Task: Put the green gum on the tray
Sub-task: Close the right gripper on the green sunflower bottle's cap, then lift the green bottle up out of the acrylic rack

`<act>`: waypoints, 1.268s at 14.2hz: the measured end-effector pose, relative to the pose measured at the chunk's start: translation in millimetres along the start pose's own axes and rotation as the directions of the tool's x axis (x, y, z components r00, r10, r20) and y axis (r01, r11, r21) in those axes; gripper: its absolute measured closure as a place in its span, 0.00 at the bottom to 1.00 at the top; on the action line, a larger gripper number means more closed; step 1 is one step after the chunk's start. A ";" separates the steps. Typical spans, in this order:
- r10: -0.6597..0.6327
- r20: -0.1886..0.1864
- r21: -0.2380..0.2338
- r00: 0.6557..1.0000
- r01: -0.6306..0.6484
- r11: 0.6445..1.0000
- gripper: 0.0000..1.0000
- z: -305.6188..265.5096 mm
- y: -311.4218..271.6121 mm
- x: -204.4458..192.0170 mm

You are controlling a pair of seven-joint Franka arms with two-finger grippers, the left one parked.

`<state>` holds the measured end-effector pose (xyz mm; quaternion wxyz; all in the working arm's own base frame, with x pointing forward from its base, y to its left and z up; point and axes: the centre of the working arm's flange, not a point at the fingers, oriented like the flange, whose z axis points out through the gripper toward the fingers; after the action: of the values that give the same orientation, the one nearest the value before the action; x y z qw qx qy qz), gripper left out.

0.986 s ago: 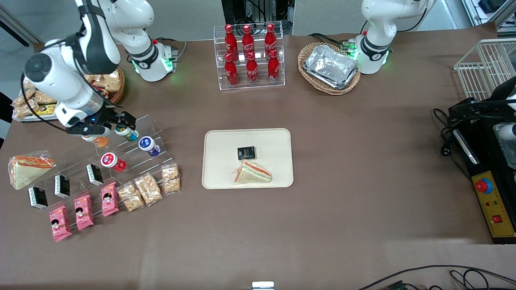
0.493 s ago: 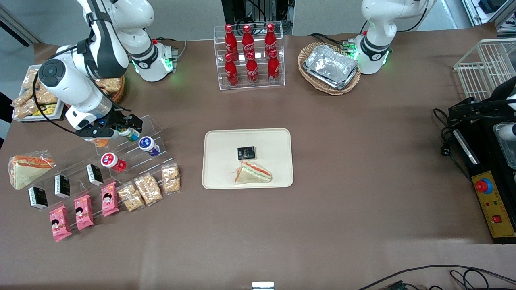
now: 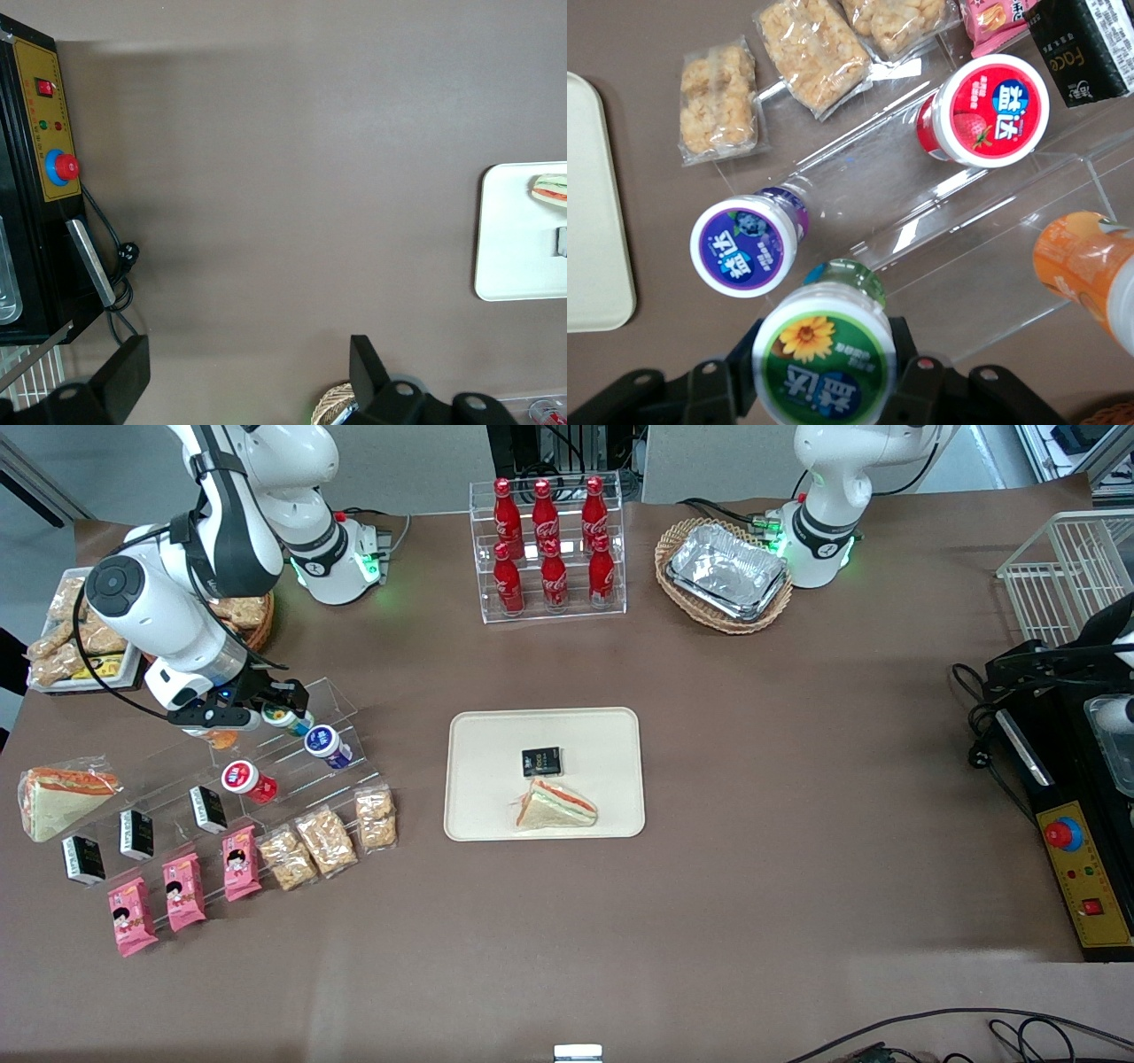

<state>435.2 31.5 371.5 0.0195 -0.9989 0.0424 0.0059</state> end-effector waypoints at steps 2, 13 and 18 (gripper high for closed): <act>0.000 0.000 0.000 1.000 0.000 1.000 0.41 0.0 0.0 0.0; -0.005 0.002 0.006 1.000 0.005 1.000 0.41 -69.6 -3.6 11.5; -0.013 0.010 0.011 1.000 0.012 1.000 0.41 -150.5 -8.9 26.2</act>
<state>463.6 32.2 521.9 0.0254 -0.9990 0.0361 0.0106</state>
